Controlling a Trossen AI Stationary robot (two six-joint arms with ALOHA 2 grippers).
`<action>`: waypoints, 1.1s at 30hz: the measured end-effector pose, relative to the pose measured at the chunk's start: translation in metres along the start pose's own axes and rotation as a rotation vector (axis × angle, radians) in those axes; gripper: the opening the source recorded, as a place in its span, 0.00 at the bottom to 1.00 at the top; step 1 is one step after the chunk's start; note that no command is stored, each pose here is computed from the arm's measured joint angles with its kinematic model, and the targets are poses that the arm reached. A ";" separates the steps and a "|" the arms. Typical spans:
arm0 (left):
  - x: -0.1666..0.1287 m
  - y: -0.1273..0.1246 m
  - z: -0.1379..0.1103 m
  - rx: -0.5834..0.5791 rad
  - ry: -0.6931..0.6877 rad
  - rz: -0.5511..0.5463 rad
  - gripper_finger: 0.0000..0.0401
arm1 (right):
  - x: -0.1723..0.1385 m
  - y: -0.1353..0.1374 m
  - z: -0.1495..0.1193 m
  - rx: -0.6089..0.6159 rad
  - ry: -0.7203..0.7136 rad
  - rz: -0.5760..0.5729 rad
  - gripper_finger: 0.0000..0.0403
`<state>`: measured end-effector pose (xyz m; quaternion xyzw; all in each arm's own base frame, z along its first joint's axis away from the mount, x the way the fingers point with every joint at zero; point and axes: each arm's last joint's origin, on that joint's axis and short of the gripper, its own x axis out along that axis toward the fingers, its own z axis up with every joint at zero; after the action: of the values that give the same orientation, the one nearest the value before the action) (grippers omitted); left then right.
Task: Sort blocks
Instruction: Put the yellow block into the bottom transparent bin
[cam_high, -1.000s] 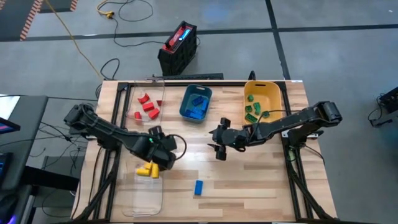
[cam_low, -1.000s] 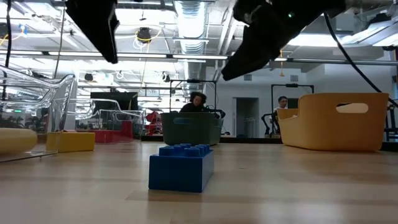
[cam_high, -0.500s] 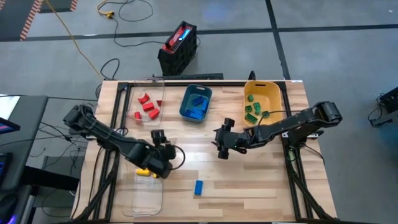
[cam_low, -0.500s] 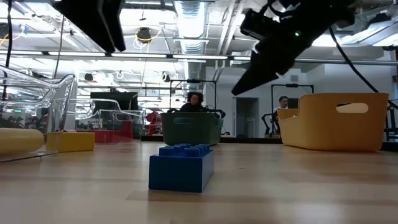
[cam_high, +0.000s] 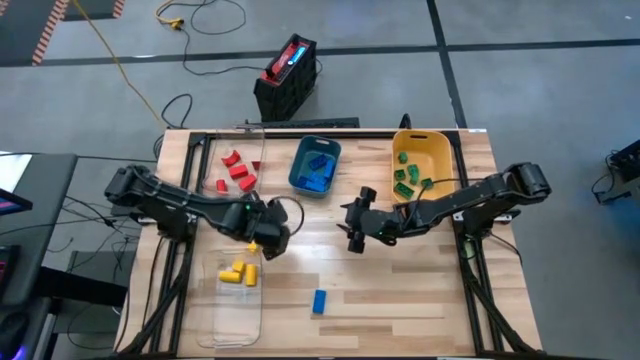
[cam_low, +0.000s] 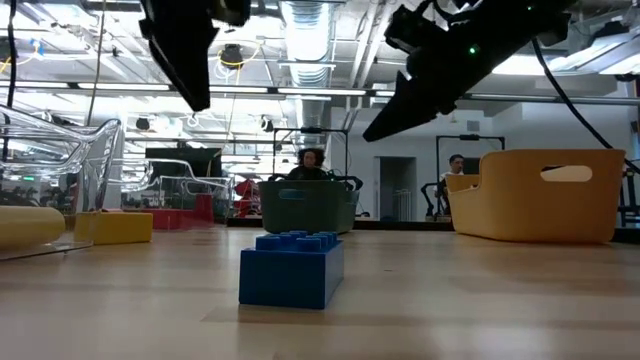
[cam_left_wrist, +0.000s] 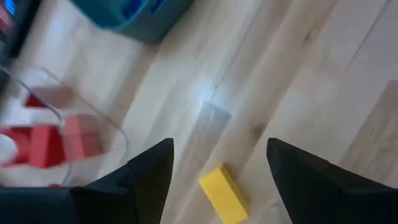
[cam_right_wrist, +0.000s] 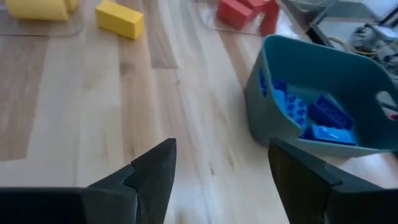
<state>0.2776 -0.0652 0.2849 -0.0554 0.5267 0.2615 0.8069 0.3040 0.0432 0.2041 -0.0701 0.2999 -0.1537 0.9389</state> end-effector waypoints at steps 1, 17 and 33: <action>-0.002 -0.003 -0.002 0.021 -0.025 0.018 0.63 | 0.000 0.000 0.000 -0.001 -0.001 -0.011 0.66; -0.043 -0.052 -0.040 0.199 -0.435 0.130 0.63 | 0.009 -0.017 0.019 -0.105 -0.177 0.168 0.66; 0.006 -0.096 0.043 0.470 -0.674 -0.271 0.63 | -0.040 -0.053 0.036 -0.047 -0.213 0.054 0.66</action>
<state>0.3608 -0.1298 0.2808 0.1499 0.2667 0.0297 0.9516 0.2809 0.0081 0.2669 -0.0998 0.2037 -0.1128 0.9674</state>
